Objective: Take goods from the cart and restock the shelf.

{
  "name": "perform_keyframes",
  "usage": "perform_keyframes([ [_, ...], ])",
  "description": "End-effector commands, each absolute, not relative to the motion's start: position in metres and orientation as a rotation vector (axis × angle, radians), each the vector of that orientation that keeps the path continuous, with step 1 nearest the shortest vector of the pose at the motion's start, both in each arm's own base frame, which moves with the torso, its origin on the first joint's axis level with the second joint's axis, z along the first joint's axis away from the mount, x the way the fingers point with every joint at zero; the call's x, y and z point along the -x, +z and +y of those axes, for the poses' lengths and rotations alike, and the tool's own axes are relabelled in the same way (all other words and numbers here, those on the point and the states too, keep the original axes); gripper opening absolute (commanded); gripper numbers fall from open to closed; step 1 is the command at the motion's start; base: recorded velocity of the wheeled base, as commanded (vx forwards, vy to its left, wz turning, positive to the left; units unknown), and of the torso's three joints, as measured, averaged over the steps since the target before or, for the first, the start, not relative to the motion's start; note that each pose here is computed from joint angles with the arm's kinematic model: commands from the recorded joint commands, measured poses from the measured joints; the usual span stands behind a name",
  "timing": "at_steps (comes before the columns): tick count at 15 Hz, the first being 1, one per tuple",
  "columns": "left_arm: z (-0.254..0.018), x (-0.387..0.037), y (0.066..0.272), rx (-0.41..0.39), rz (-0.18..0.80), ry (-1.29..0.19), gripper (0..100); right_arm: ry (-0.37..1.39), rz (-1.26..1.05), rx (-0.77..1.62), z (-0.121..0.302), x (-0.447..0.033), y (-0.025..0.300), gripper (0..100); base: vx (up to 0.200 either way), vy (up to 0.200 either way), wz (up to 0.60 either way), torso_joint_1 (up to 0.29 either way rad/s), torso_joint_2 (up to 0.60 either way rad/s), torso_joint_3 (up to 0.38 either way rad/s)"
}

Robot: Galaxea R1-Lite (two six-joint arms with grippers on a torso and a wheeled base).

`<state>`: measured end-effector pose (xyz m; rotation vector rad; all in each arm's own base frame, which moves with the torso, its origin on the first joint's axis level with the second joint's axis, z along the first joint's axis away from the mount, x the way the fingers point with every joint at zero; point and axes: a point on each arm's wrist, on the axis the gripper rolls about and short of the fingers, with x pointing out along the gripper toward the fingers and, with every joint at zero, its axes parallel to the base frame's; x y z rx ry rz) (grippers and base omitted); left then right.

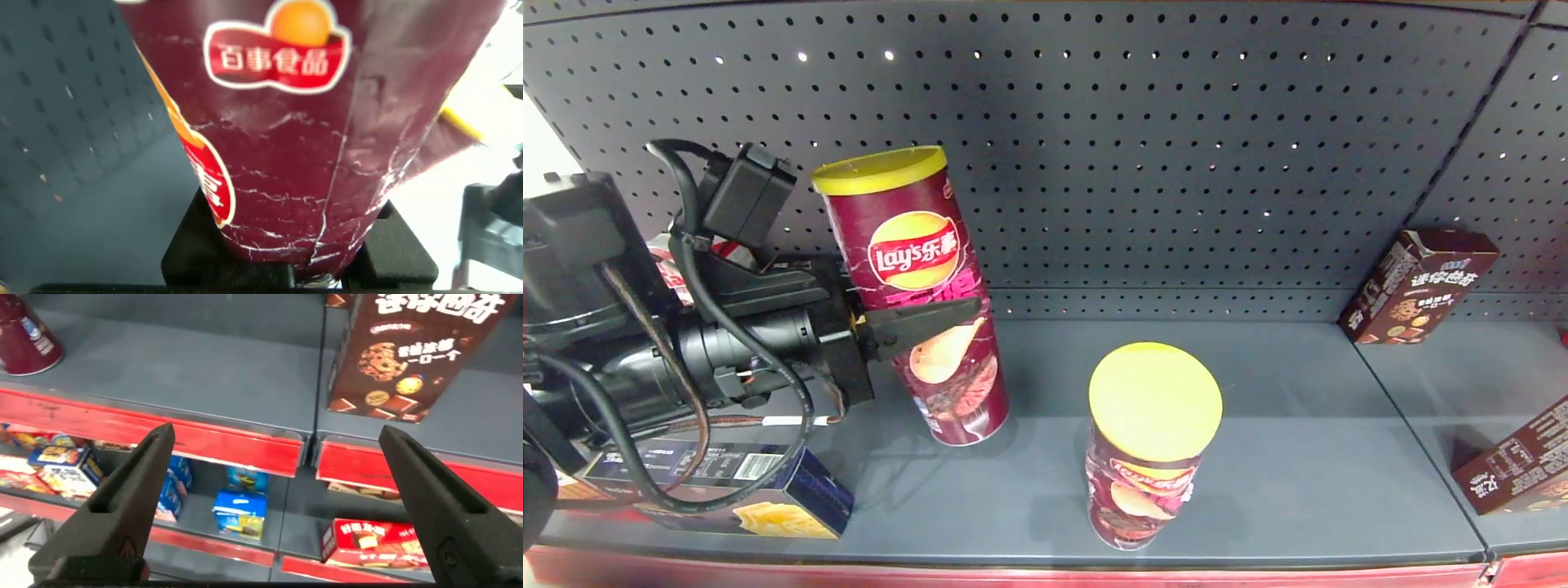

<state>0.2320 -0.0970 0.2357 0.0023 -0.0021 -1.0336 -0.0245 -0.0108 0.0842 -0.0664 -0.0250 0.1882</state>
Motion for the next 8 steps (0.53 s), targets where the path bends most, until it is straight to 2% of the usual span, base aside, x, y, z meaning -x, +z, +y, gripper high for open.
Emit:
perform_keyframes([
  [1,-0.096,-0.24,0.241,-0.047,-0.011,-1.02,0,0.193,-0.022,0.07,-0.011,0.024,0.084,100,0.0,0.0,0.0,0.0,0.0,0.0],
  [4,-0.1,-0.249,0.23,-0.068,0.047,-1.02,0,0.196,-0.021,0.075,-0.01,0.024,0.084,100,0.0,0.0,0.0,0.0,0.0,0.0],
  [6,-0.102,-0.256,0.237,-0.066,0.038,-1.019,0,0.196,-0.023,0.075,-0.01,0.024,0.084,100,0.0,0.0,0.0,0.0,0.0,0.0],
  [8,-0.109,-0.257,0.234,-0.088,0.072,-1.042,0,0.197,-0.023,0.076,-0.011,0.024,0.084,100,0.0,0.0,0.0,0.0,0.0,0.0],
])
